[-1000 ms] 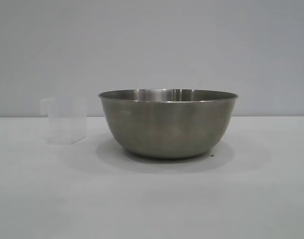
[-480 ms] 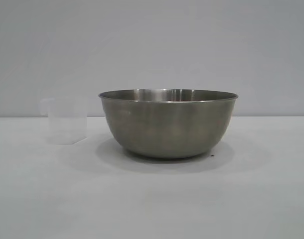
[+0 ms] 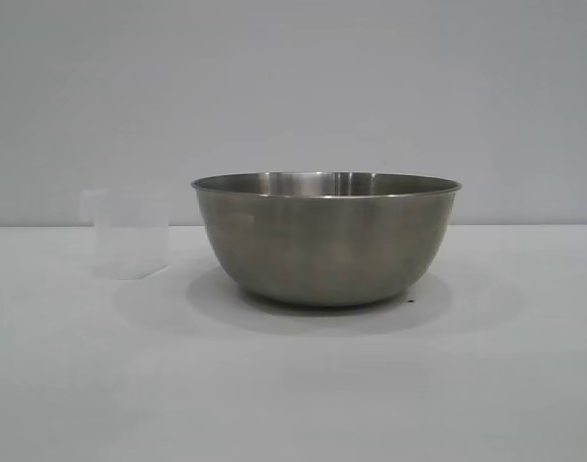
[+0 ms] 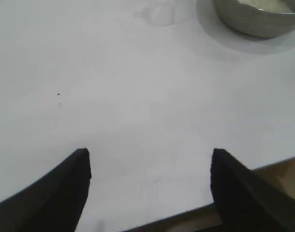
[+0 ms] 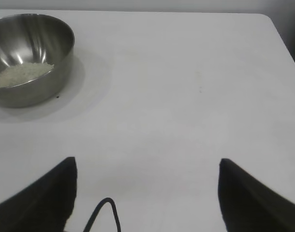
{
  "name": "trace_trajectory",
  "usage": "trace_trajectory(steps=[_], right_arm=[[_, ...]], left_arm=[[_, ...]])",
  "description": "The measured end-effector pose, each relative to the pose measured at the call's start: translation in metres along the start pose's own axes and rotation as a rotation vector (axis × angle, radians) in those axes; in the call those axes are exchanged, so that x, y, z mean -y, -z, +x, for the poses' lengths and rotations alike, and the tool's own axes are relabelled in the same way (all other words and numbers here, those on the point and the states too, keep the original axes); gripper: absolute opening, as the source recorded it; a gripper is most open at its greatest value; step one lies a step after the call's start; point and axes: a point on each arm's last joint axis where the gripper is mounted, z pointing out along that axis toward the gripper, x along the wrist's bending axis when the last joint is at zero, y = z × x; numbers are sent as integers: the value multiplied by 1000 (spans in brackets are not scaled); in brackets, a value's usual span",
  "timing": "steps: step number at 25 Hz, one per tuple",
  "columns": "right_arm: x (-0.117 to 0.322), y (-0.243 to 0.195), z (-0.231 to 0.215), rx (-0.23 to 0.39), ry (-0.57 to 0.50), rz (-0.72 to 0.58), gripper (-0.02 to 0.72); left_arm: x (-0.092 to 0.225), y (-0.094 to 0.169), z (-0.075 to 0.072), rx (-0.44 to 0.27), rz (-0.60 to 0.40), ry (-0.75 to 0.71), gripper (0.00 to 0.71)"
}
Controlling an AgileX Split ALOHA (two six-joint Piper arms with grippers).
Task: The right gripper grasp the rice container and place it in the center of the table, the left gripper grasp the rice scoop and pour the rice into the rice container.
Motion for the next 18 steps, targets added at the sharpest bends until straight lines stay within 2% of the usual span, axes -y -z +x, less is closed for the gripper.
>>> trace_trajectory(steps=[5, 18], right_arm=[[0, 0, 0, 0, 0, 0, 549], [0, 0, 0, 0, 0, 0, 549]], left_arm=[[6, 9, -1, -13, -74, 2, 461], [7, 9, -1, 16, -79, -16, 461]])
